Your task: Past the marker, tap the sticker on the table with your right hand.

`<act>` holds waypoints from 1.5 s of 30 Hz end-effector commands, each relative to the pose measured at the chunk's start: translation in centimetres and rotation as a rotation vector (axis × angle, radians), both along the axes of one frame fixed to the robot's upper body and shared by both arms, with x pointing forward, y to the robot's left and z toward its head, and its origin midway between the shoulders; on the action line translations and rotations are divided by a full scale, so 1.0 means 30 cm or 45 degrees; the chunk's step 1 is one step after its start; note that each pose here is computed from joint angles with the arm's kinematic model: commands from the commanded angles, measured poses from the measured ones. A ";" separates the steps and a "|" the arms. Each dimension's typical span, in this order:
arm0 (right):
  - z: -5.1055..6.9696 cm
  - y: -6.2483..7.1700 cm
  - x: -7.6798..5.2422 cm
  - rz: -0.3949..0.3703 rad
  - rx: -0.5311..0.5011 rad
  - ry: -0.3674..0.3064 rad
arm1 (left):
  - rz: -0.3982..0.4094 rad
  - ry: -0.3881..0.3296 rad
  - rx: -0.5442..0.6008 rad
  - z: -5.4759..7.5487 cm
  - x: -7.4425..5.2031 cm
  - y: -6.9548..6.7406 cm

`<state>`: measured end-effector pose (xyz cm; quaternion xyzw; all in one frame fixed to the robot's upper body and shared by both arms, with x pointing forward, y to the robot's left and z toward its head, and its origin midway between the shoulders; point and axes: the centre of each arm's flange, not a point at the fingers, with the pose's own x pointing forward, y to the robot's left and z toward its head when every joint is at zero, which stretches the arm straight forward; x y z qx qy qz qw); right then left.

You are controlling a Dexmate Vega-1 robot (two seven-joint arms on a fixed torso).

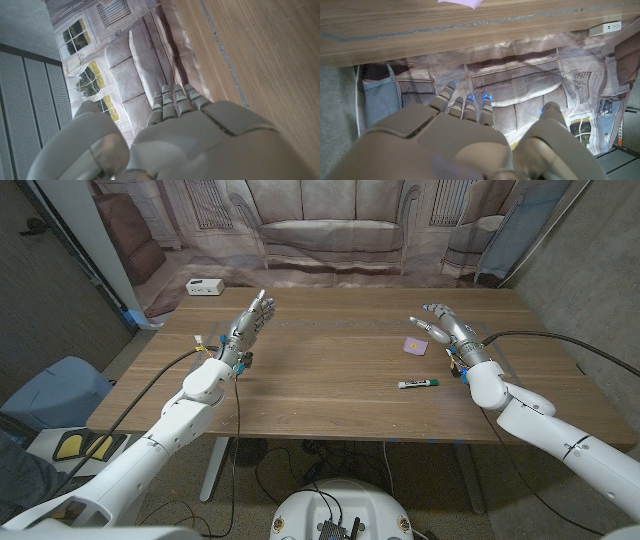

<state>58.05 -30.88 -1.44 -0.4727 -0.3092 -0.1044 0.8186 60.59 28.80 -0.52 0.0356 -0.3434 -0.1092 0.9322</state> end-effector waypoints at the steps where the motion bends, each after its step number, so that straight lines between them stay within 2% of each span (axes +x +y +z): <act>1: 0.005 -0.006 0.007 -0.032 -0.023 0.067 | -0.004 0.006 -0.002 -0.009 0.002 -0.014; 18: 0.022 -0.004 0.023 -0.095 -0.092 0.127 | 0.007 0.013 0.000 -0.015 -0.009 -0.018; 45: 0.031 0.042 0.043 -0.151 -0.200 0.218 | -0.003 0.017 -0.010 -0.024 -0.003 -0.017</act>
